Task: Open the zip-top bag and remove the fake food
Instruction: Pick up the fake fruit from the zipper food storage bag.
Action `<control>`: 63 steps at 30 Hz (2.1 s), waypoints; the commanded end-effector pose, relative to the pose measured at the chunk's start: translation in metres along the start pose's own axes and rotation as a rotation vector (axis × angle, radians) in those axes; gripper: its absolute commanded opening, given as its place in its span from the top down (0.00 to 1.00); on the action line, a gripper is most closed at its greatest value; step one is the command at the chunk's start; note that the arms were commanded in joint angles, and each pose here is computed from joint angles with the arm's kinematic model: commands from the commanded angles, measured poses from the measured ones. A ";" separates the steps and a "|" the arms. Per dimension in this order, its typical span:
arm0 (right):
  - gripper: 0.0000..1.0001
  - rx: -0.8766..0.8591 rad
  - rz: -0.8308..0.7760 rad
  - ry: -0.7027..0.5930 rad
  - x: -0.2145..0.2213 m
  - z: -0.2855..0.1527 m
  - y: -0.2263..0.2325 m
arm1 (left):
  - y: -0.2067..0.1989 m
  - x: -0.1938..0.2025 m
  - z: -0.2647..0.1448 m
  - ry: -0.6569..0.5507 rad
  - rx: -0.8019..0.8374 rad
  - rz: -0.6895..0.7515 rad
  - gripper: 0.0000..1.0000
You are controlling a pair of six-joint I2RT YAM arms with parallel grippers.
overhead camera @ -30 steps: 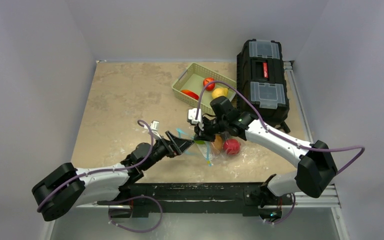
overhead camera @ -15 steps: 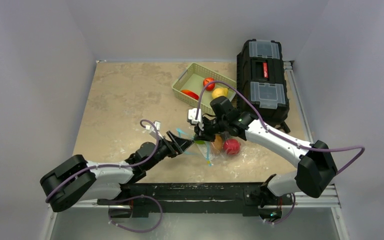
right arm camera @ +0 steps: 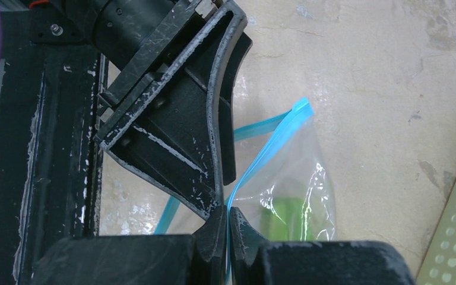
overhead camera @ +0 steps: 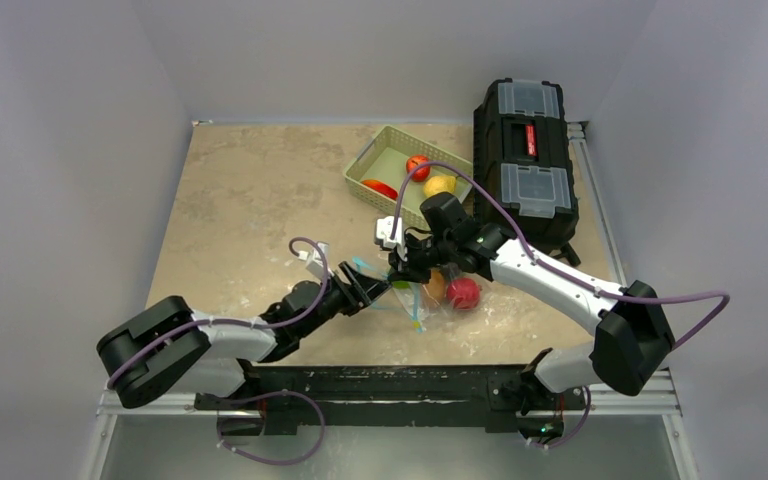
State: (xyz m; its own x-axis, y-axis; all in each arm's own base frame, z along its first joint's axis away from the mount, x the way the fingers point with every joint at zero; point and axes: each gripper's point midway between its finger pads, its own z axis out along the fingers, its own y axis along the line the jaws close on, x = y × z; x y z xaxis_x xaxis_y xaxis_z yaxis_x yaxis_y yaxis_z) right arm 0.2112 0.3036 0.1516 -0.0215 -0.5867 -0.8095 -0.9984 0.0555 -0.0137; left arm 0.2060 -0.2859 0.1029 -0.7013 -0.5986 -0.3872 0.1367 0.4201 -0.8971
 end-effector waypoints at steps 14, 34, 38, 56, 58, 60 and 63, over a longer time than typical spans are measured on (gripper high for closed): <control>1.00 0.007 -0.021 -0.028 -0.008 -0.005 -0.001 | -0.008 -0.009 0.015 -0.027 -0.062 -0.032 0.39; 1.00 0.027 -0.022 -0.023 -0.008 -0.005 -0.005 | -0.013 -0.005 0.026 0.002 -0.106 -0.092 0.38; 1.00 0.027 -0.025 -0.027 -0.009 -0.006 -0.004 | -0.003 -0.004 0.029 0.004 -0.185 -0.115 0.38; 1.00 0.011 -0.016 -0.029 -0.008 -0.003 -0.002 | 0.017 -0.018 0.061 -0.180 -0.383 -0.342 0.38; 1.00 0.012 -0.016 -0.030 -0.008 -0.003 -0.002 | 0.023 -0.021 0.059 -0.212 -0.435 -0.377 0.38; 1.00 0.012 -0.017 -0.030 -0.008 -0.003 -0.002 | 0.027 -0.023 0.058 -0.230 -0.467 -0.382 0.38; 1.00 0.008 -0.016 -0.030 -0.008 -0.003 -0.001 | 0.033 -0.021 0.060 -0.237 -0.511 -0.405 0.37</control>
State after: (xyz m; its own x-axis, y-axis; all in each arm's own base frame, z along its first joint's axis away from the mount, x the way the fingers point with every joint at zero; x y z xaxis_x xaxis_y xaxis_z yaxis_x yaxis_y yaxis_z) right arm 0.2231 0.3011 0.1527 -0.0166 -0.5884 -0.8084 -0.9947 0.0916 -0.0462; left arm 0.2502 -0.3019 0.0599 -0.5516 -0.8179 -0.1638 -0.4246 0.4444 -0.7888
